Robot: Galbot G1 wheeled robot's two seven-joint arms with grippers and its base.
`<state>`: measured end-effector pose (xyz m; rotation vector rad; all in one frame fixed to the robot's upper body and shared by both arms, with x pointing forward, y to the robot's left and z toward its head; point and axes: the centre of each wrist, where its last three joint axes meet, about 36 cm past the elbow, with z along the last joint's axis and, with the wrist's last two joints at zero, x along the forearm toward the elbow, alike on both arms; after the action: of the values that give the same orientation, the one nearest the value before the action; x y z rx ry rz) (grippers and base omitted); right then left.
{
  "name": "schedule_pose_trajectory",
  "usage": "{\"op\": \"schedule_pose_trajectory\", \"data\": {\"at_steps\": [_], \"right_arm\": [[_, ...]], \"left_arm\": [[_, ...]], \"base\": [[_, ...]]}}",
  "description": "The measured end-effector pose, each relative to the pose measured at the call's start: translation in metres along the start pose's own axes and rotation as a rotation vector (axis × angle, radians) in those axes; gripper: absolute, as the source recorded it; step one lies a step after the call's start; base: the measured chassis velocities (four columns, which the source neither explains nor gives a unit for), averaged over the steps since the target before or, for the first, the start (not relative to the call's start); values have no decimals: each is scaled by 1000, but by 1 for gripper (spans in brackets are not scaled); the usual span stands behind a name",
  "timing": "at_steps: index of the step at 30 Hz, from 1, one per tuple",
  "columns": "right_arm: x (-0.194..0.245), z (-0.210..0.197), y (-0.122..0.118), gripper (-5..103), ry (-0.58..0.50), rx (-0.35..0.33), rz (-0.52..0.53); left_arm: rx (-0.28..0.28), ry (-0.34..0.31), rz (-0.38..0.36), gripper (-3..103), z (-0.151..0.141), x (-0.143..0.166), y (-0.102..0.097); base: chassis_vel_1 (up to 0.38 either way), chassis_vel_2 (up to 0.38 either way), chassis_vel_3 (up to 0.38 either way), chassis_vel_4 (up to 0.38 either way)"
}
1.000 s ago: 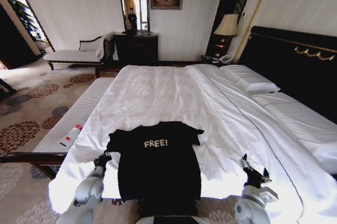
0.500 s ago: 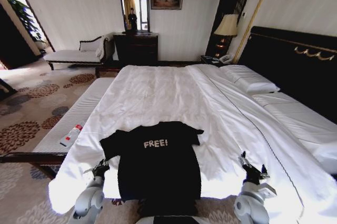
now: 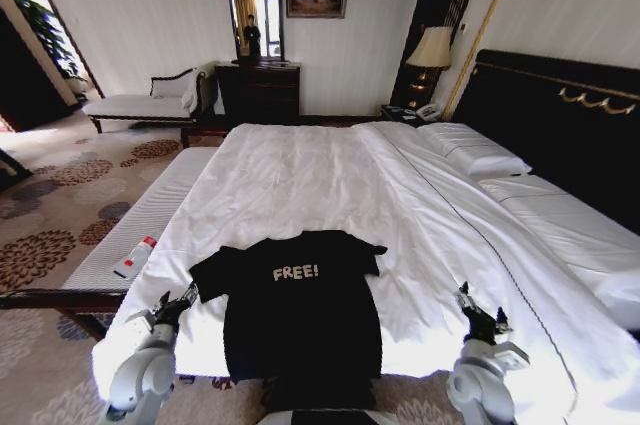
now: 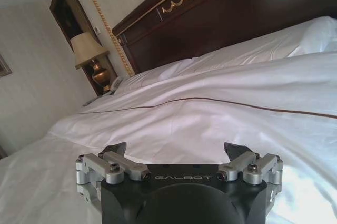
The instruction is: Fold the clothes on the bed.
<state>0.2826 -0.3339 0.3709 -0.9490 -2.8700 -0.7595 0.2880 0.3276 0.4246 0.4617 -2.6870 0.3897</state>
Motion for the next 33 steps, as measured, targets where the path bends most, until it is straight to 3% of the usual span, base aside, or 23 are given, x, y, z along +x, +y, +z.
{"op": "schedule_pose_trajectory", "data": {"at_steps": [1,8,13,16,19,22,27,33], "right_arm": [[-6,-5,5,100,15,-24,-24],[-43,3,15,100,106,-59,-162],[-67,39,14,100,252,-110,-374],[-67,56,26,100,297,-146,-419],[-55,75,58,100,402,-282,-400],[-49,84,71,100,460,-329,-377],[-48,104,85,100,527,-334,-330],[-49,107,84,100,548,-335,-297]], "left_arm": [[-2,-4,5,95,0,2,2],[-15,-1,-18,100,9,15,7],[-15,-1,-66,100,10,36,13],[-14,-5,-100,100,8,47,18],[-12,-13,-140,100,4,61,25],[-7,-12,-167,100,5,67,29],[10,-9,-215,100,10,78,32],[14,-17,-239,100,11,83,34]], "base": [[0,0,0,0],[0,0,0,0],[0,0,0,0],[0,0,0,0],[0,0,0,0],[0,0,0,0],[0,0,0,0],[0,0,0,0]]}}
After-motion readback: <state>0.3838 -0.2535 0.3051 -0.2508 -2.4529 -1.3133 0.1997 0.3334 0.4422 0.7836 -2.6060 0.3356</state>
